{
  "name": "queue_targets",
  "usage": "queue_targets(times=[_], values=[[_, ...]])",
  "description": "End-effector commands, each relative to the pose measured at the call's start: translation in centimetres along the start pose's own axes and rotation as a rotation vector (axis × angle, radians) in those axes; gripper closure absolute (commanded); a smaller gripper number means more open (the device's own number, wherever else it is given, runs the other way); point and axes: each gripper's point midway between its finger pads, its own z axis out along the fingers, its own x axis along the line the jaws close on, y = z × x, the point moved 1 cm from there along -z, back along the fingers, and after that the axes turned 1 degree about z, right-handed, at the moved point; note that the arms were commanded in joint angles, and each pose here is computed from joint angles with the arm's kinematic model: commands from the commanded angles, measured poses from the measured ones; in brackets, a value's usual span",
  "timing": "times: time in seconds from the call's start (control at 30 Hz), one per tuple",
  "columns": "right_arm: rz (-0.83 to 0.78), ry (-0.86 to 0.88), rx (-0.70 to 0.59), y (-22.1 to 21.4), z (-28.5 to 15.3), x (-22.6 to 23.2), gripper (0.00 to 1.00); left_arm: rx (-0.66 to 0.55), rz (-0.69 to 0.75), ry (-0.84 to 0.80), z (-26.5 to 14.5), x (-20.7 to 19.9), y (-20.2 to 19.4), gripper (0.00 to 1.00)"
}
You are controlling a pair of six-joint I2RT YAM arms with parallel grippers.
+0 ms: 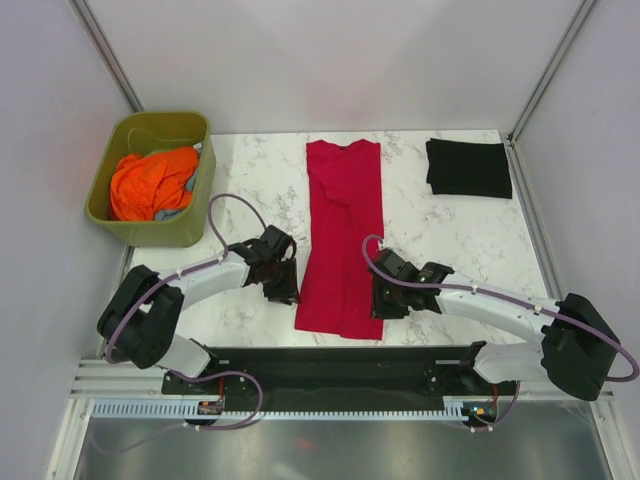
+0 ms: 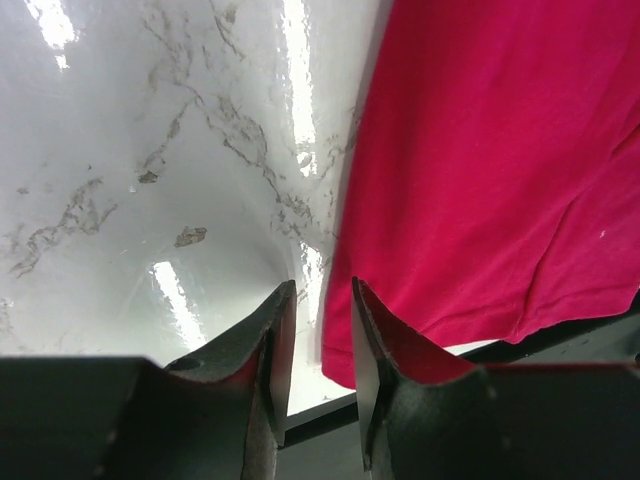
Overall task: Fold and stack the t-shirts
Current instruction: Fold the tshirt
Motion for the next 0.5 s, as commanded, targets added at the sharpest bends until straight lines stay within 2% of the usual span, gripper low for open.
queue_targets(times=[0.0, 0.33, 0.47], values=[[0.037, -0.022, -0.027, -0.7, 0.6, 0.5, 0.66, -0.058, -0.017, -0.095, -0.7, -1.9, 0.7, 0.64], [0.011, -0.140, -0.032, -2.6, 2.0, -1.3, 0.66, -0.024, -0.041, -0.170, -0.5, -2.4, -1.0, 0.66], [0.015, -0.159, -0.049, -2.8, 2.0, -1.7, 0.69, -0.035, -0.045, -0.171, -0.6, -2.3, -1.1, 0.62]])
